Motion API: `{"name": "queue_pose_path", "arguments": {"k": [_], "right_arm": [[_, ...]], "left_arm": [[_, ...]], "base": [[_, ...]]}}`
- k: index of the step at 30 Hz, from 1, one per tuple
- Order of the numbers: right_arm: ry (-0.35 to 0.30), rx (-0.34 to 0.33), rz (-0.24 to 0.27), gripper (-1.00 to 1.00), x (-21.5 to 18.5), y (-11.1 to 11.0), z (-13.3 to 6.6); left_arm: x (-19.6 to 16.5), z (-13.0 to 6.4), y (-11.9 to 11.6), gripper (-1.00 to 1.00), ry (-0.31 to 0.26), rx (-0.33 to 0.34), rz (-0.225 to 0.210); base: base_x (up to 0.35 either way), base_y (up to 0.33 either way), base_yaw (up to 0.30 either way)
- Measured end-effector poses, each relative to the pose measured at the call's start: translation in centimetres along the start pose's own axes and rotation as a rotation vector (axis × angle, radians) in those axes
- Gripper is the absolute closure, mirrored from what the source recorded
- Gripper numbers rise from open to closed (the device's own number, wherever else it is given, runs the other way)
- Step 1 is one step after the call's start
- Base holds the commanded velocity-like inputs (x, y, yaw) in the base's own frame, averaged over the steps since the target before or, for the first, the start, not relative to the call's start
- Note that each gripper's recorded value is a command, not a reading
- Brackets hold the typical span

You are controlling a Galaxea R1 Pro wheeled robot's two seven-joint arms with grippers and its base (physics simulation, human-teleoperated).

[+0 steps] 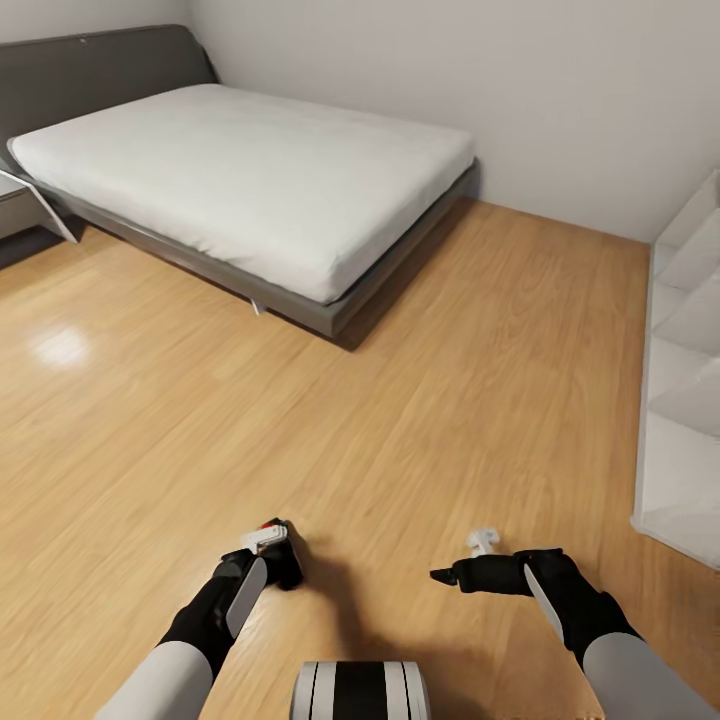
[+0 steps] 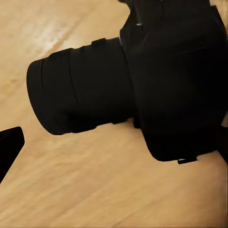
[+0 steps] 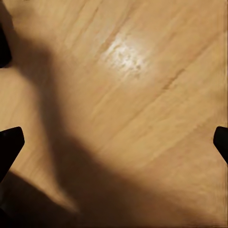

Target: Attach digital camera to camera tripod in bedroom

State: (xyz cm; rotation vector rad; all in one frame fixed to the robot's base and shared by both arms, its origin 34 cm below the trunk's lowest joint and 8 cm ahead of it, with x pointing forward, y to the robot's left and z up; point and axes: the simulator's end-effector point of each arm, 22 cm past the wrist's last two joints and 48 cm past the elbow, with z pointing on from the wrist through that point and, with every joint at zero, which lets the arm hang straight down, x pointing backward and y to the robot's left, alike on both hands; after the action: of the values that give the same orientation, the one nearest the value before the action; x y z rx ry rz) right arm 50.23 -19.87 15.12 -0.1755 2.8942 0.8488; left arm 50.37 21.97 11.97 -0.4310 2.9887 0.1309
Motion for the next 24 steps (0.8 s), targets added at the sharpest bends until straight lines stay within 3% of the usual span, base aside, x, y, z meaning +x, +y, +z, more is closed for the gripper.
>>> {"name": "queue_pose_path", "arguments": {"k": [17, 24], "right_arm": [[0.002, 0.001, -0.002, -1.00, 0.05, -0.02, 0.01], [0.003, 0.001, -0.003, -1.00, 0.07, 0.05, 0.06]], "left_arm": [[0.00, 0.01, 0.03, -1.00, 0.000, -0.001, 0.000], [0.00, 0.02, 0.06, -1.00, 0.000, -0.001, 0.000]], "base": [[0.000, 0.000, -0.236], [0.000, 0.000, -0.109]]}}
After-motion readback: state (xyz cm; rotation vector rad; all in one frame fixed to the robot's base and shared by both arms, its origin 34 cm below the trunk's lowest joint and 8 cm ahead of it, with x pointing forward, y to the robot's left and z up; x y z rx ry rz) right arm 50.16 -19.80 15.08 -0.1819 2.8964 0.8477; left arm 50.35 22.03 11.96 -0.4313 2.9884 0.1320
